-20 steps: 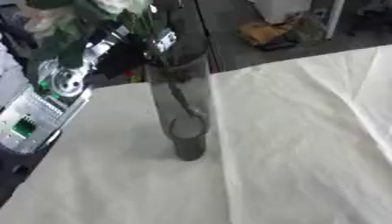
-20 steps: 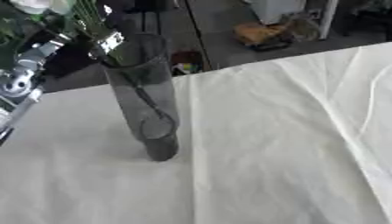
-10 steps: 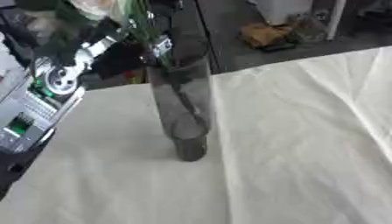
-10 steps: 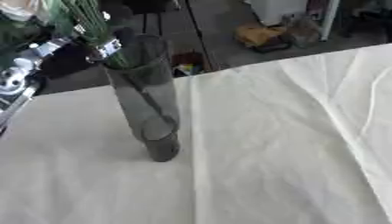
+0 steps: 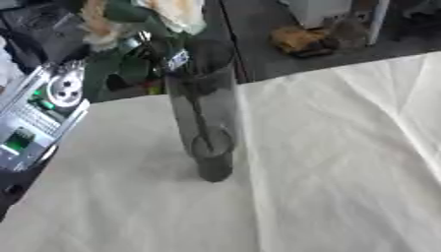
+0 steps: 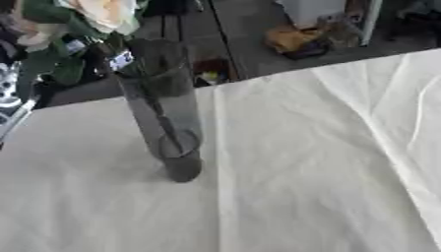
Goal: Arrange flowers into the vase.
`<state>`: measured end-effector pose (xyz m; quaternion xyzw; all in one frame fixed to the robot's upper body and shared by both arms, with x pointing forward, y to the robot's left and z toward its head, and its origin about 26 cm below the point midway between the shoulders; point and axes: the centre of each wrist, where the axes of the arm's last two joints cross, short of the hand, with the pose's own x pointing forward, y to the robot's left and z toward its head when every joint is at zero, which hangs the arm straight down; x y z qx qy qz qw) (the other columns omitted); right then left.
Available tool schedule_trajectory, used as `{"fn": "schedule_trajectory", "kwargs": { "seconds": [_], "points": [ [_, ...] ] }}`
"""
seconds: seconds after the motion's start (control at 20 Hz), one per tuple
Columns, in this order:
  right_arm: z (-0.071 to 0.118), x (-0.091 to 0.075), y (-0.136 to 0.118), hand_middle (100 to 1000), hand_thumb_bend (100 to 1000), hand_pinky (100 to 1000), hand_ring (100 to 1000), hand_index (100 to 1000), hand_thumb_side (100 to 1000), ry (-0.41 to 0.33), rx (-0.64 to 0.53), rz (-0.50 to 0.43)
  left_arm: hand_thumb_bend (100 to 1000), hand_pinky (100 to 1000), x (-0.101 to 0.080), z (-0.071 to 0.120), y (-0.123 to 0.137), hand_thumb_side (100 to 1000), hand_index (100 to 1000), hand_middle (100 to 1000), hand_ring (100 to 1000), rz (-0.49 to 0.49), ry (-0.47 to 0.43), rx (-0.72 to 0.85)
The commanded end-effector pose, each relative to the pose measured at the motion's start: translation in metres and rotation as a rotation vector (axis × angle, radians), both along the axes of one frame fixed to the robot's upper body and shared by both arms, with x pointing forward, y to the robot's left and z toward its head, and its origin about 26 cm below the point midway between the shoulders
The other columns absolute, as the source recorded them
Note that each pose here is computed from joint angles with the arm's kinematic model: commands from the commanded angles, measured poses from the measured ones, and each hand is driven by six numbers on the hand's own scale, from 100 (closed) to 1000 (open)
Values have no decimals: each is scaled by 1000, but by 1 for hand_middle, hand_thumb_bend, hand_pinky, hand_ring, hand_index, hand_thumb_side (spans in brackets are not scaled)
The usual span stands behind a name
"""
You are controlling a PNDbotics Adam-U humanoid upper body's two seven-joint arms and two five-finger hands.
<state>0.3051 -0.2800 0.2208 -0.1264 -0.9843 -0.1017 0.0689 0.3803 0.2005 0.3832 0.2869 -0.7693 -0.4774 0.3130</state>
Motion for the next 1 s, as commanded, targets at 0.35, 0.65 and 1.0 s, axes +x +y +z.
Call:
{"fn": "schedule_trajectory", "kwargs": {
  "seconds": [0.35,0.65,1.0],
  "points": [
    [7,-3,-2,560,100,764,841,888,1000,-29,-3,3,301,1000,-5,12,17,974,1000,1000,1000,44,-40,37],
    [7,-3,-1,559,100,764,841,889,1000,-27,-1,3,363,1000,-9,16,16,967,1000,1000,1000,23,-75,17],
    [6,-3,-2,559,100,763,840,888,1000,-26,1,1,401,1000,-11,19,23,972,1000,1000,1000,20,-81,39]
  ]
}}
